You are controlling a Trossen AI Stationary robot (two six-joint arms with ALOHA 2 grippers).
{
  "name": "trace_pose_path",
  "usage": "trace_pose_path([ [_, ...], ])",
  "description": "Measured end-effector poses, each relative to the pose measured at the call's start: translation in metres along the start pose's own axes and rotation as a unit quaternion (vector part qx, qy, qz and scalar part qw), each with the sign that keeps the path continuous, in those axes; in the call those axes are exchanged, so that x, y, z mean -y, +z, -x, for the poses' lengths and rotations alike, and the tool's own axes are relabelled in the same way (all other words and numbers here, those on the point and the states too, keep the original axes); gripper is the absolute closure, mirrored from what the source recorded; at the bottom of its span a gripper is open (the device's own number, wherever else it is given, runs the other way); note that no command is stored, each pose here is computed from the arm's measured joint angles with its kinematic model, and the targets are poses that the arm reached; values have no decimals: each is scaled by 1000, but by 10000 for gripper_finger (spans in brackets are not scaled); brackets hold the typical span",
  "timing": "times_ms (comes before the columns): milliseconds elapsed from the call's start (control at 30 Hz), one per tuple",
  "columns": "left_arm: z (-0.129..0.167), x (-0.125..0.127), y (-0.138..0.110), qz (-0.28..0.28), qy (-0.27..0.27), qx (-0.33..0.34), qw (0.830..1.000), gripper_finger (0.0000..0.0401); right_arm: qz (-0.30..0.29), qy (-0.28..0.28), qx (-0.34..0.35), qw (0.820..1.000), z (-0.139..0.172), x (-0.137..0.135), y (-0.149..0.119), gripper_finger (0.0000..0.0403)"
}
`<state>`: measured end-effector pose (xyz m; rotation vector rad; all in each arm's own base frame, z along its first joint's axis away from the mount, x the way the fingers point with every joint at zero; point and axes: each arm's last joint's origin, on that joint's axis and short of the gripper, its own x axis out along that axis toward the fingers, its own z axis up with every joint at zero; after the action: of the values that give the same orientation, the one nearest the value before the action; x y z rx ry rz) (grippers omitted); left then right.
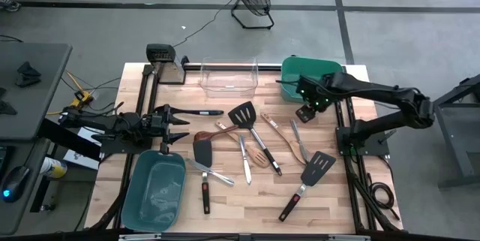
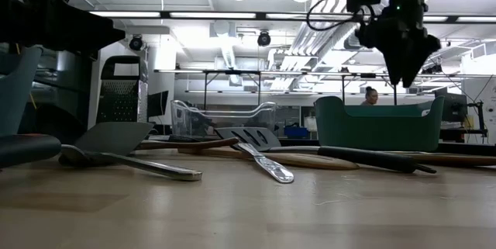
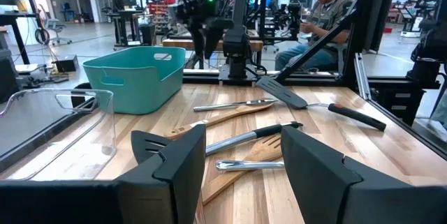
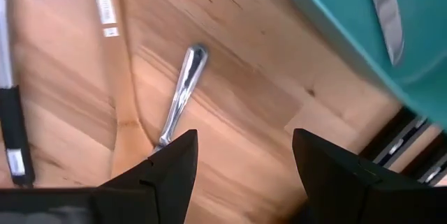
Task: Pick & Place Kitchen Items
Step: Put the right dinner knife into the green bin
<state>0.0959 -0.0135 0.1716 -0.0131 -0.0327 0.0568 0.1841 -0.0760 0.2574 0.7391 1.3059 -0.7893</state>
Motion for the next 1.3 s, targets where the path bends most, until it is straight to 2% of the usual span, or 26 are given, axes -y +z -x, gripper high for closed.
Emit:
trace_pose_path([
  [333, 0, 0, 0, 0, 0, 0, 1000, 217, -128, -18, -18, 991, -14, -2, -10, 176],
  [467, 0, 0, 0, 0, 0, 0, 1000, 217, -148, -3, -22, 989, -24, -4, -12, 173],
  [600, 0, 0, 0, 0, 0, 0, 1000, 217, -161, 20, -22, 986, -37, -11, -17, 151],
  [700, 0, 0, 0, 0, 0, 0, 1000, 217, -156, 18, -26, 987, -48, -13, -24, 126],
  [833, 0, 0, 0, 0, 0, 0, 1000, 217, -80, 20, -28, 996, -61, -17, -33, 108],
  [900, 0, 0, 0, 0, 0, 0, 1000, 217, -62, 13, -38, 997, -67, -21, -35, 106],
  [1100, 0, 0, 0, 0, 0, 0, 1000, 217, -48, 27, -65, 996, -89, -38, -29, 106],
  [1300, 0, 0, 0, 0, 0, 0, 1000, 217, -61, 37, -100, 992, -110, -48, -24, 125],
])
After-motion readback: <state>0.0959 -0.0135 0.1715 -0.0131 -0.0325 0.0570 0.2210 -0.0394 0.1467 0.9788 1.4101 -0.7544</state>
